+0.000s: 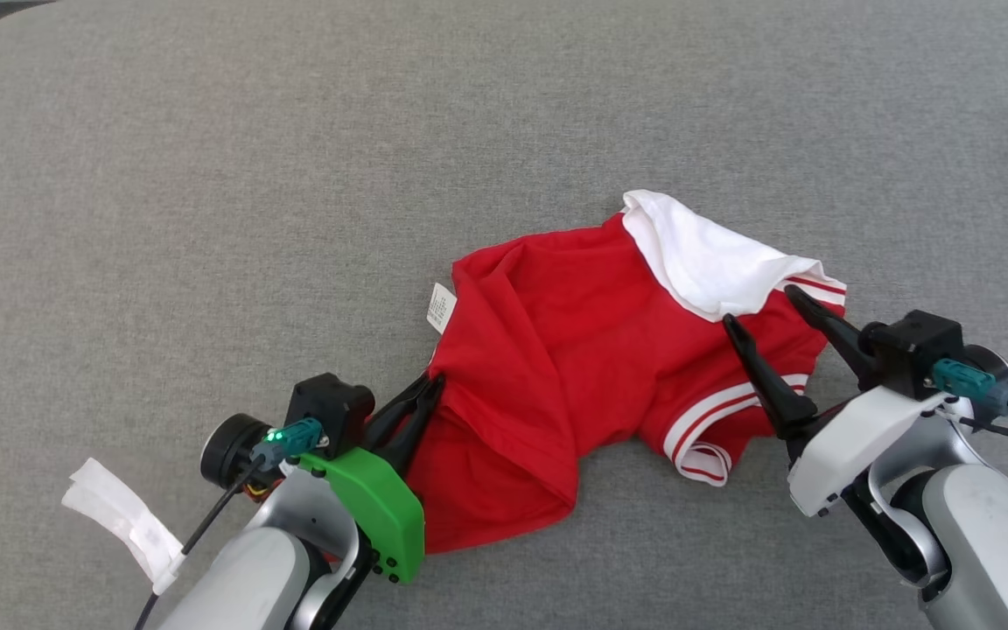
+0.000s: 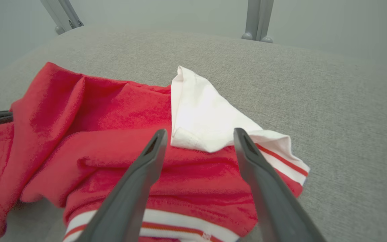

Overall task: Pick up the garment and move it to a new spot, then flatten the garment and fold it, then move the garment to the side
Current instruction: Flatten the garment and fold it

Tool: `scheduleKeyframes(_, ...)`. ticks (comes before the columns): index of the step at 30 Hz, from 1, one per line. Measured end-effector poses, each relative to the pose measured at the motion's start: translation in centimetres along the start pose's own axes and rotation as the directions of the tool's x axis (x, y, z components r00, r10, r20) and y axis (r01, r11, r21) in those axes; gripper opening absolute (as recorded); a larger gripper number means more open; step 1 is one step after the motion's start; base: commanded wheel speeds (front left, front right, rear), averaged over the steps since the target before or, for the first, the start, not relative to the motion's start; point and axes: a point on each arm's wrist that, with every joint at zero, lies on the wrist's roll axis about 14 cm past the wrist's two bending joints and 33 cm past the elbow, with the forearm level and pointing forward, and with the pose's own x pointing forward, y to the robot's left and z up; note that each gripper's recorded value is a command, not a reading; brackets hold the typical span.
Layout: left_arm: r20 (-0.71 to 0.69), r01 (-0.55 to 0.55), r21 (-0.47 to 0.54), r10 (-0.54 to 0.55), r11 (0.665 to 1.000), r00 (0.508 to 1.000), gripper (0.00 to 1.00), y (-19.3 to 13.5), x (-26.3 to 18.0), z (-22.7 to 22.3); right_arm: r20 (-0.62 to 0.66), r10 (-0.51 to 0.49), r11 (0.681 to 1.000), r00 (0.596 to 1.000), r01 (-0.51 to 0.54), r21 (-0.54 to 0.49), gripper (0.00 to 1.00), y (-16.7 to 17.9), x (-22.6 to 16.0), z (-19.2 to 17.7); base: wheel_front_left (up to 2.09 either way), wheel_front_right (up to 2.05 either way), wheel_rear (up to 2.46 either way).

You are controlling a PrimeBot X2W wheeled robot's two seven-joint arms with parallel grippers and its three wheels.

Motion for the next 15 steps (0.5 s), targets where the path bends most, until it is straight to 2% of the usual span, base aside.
scheduleKeyframes(6, 0.0, -0.032, -0.009, 0.032, 0.999, 0.999, 0.0, 1.0, -0.1, -0.5, -0.096, 0.066, 0.998, 0.993, -0.067, -0.008, 1.0, 0.8, 1.6, -2.1, 0.0, 0.0, 0.0)
scheduleKeyframes(7, 0.001, -0.034, -0.009, 0.034, 0.999, 0.999, 0.0, 1.1, -0.1, -0.5, -0.1, 0.069, 0.997, 0.993, -0.071, -0.009, 0.89, 0.8, 1.8, -2.1, 0.0, 0.0, 0.0)
scheduleKeyframes(8, 0.005, -0.035, -0.009, 0.035, 0.999, 0.999, 0.0, 1.1, -0.1, -0.4, -0.104, 0.07, 0.997, 0.992, -0.072, -0.015, 0.47, 0.7, 1.9, -2.2, 0.0, 0.0, 0.0)
scheduleKeyframes(9, 0.013, -0.038, -0.009, 0.039, 0.999, 0.999, 0.0, 1.2, 0.0, -0.3, -0.108, 0.069, 0.997, 0.992, -0.071, -0.018, 0.0, 0.6, 1.9, -2.2, 0.0, 0.0, 0.0)
scheduleKeyframes(15, 0.097, -0.073, 0.003, 0.073, 0.997, 0.993, 0.0, 2.0, 0.0, 1.6, -0.072, 0.034, 0.999, 0.997, -0.036, -0.028, 0.0, -0.8, 1.9, -1.2, 0.0, 0.0, 0.0)
